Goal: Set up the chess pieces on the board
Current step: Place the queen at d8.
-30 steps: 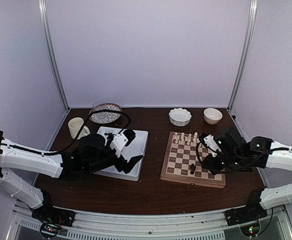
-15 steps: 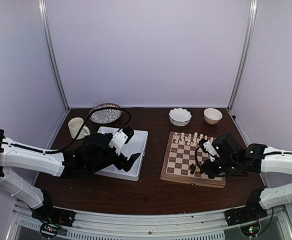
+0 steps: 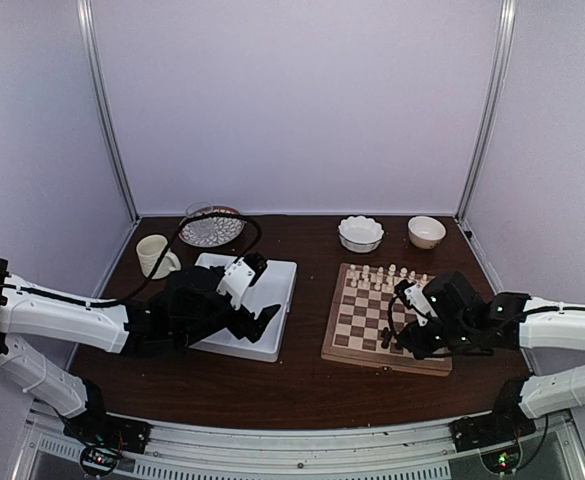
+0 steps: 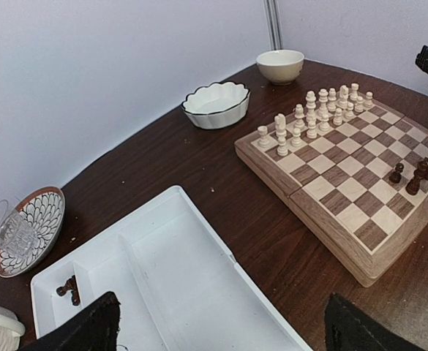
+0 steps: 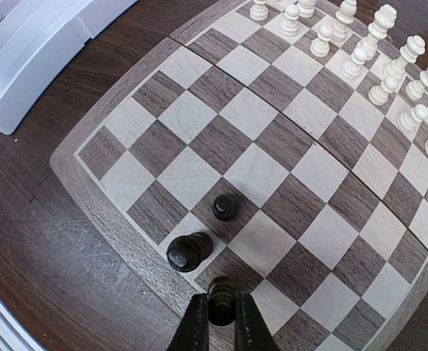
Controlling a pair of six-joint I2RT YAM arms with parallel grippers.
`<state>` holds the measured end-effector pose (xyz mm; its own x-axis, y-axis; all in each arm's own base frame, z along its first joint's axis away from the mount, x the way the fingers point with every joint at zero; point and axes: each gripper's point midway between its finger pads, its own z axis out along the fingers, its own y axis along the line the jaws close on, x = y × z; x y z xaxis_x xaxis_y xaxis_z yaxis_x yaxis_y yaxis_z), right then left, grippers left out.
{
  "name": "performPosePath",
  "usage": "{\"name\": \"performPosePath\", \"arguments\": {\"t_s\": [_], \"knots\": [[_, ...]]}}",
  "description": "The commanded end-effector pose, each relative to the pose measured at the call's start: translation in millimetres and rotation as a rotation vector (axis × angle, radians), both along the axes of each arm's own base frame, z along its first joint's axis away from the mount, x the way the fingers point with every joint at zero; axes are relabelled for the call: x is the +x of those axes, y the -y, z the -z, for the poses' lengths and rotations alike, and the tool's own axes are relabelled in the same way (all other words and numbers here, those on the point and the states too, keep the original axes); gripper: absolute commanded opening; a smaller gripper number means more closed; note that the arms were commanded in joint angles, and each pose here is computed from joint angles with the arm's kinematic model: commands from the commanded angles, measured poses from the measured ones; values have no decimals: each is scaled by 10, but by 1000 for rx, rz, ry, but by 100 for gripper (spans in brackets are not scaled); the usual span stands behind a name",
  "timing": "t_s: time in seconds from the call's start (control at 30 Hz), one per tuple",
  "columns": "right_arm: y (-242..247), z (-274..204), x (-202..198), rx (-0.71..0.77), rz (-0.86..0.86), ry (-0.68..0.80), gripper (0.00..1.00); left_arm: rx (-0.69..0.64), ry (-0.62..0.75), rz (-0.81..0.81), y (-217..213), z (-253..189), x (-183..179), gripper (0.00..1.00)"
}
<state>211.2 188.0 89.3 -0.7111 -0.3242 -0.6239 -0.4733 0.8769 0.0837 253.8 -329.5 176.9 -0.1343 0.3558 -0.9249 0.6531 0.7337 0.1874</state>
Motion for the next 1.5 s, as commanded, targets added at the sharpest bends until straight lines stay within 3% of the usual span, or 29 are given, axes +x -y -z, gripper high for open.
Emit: {"name": "performPosePath", "arguments": {"t_s": [0.0,0.73,0.83,0.97,1.2,1.47], "knots": [[-11,20,37,15,10,10,2,-46,17,3,44,-143,0,98],[-22,117,51,-10,8,-9,8,-42,19,13,50,-143,-9,98],[-17,120,42,-10,8,-12,14,-42,19,13,50,-140,-11,98],[-11,93,49,-9,12,-6,34,-39,19,9,46,-134,-3,98],[-16,-78,45,8,3,14,39,-43,22,1,32,-151,3,98],[-38,-804,-37,109,-51,99,49,-42,25,4,19,-178,-8,97]]}}
